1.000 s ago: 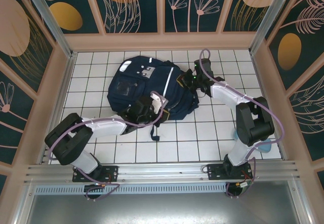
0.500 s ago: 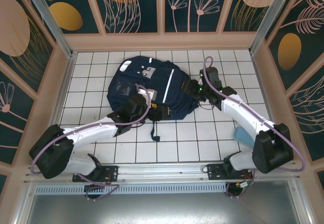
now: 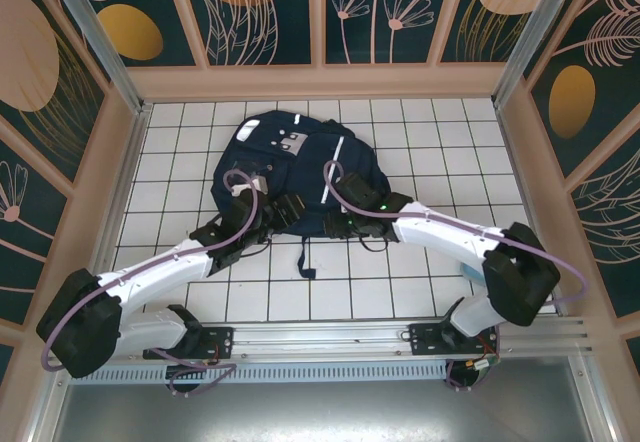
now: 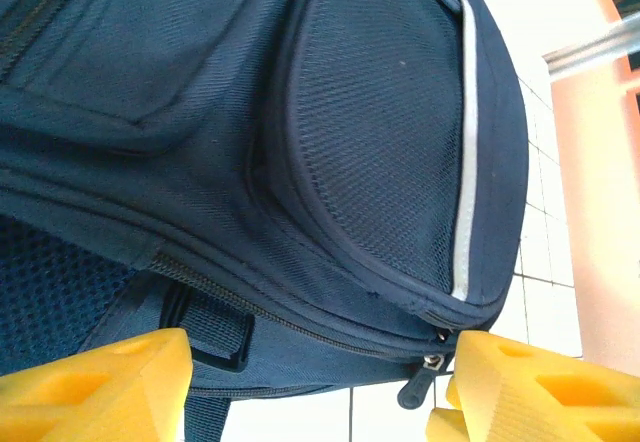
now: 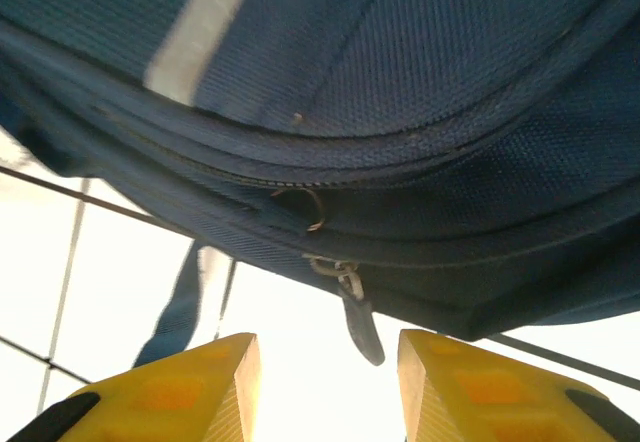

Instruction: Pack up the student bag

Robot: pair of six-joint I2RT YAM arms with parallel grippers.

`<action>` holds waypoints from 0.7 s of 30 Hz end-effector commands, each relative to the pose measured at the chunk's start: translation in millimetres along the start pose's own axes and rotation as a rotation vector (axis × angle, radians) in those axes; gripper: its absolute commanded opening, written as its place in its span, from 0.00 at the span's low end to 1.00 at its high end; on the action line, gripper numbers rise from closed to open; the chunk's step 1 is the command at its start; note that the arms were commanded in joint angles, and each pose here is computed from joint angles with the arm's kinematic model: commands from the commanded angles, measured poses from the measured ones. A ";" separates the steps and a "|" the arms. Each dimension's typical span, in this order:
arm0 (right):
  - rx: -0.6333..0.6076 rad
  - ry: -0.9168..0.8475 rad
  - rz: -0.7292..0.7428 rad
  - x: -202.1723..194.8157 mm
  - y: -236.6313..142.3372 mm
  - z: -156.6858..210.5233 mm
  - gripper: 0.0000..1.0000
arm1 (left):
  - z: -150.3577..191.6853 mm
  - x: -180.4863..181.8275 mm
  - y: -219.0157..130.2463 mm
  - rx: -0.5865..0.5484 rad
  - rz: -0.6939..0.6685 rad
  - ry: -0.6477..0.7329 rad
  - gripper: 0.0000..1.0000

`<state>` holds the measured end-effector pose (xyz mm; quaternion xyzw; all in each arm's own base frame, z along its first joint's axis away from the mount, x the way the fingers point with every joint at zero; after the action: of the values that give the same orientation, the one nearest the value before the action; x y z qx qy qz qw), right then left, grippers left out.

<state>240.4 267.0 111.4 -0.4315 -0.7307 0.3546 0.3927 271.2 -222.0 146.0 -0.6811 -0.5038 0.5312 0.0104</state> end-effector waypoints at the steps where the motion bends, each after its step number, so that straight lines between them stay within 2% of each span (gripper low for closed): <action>1: -0.022 -0.036 0.087 -7.6 -0.1 -7.9 0.41 | -3.8 7.2 -0.9 -0.032 -0.021 -0.109 0.69; 5: -0.031 -0.040 0.071 -4.2 6.4 -11.1 0.40 | 1.6 0.3 4.2 0.005 0.022 -0.141 0.65; 13: -0.060 -0.044 0.076 -0.4 17.1 -21.8 0.31 | 8.4 -1.9 9.7 0.036 0.054 -0.223 0.56; 18: -0.080 -0.048 0.065 0.4 19.8 -23.4 0.20 | 12.4 -3.8 12.2 0.053 0.093 -0.279 0.53; 21: -0.096 -0.048 0.076 -1.6 18.2 -24.8 0.09 | 14.2 -3.9 13.4 0.061 0.107 -0.308 0.52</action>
<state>257.7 270.8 95.8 -0.4567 -0.7238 0.3690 0.3625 269.0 -234.4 133.1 -0.6252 -0.4664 0.6238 -0.0498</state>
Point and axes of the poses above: each hand's point on the last joint's axis, 136 mm out from that joint toward the fingers, its own y axis out along the fingers, its own x axis along the line the jaws close on, z = x × y, the point moved 2 cm from there along -y, back along the fingers
